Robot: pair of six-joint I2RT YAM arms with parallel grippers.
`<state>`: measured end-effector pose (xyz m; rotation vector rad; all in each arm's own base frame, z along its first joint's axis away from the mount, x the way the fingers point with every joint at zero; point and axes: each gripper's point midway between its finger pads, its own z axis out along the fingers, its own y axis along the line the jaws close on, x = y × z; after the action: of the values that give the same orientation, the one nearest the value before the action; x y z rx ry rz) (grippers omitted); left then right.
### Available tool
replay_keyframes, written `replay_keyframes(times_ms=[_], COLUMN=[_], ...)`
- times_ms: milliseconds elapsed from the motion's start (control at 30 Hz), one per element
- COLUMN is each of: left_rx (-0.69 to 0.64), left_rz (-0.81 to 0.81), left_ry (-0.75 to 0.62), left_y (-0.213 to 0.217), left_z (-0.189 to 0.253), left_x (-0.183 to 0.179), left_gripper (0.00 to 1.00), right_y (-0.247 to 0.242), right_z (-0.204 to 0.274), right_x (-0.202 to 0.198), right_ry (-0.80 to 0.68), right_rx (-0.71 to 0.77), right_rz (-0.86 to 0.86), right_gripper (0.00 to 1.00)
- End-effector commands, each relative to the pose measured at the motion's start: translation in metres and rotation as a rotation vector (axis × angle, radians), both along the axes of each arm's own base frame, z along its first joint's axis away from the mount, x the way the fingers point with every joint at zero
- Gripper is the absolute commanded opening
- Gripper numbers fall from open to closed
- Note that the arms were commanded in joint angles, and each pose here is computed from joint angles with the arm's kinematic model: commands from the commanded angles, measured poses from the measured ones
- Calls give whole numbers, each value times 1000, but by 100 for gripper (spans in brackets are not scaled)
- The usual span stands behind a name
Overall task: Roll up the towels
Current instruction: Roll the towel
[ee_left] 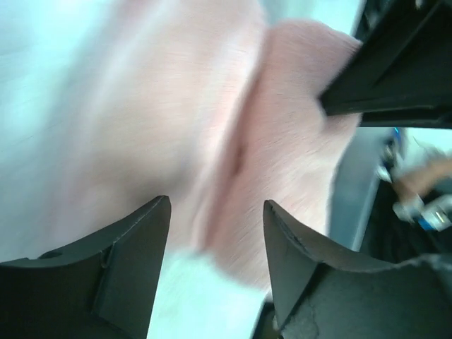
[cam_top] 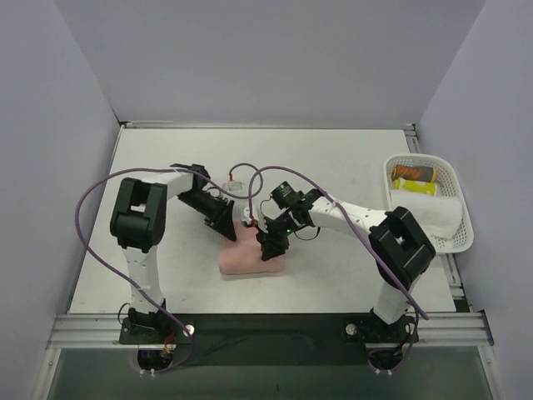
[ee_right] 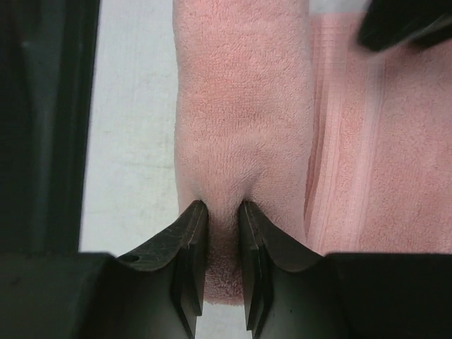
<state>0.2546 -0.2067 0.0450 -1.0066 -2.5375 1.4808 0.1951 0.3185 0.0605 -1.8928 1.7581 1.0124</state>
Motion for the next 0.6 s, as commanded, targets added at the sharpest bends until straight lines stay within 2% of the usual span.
replay_keyframes(times_ms=[0, 100, 200, 267, 400, 567], left_rx=[-12, -2, 19, 31, 11, 14], left_rz=[187, 296, 329, 293, 199, -95], left_ry=[-303, -369, -463, -556, -705, -890], left_y=[32, 55, 72, 76, 72, 39], left_z=[23, 40, 59, 68, 86, 77], left_x=[68, 80, 73, 63, 21, -29], left_gripper=[67, 68, 68, 68, 69, 70], right_y=[-37, -33, -34, -33, -35, -33], right_z=[-8, -4, 2, 2, -7, -14], right_x=[-58, -53, -52, -49, -36, -21], right_ry=[366, 453, 584, 662, 764, 827], right_rx=[-199, -203, -213, -225, -221, -193], right_rz=[-35, -89, -135, -153, -194, -213], right_gripper=[0, 0, 0, 0, 1, 9])
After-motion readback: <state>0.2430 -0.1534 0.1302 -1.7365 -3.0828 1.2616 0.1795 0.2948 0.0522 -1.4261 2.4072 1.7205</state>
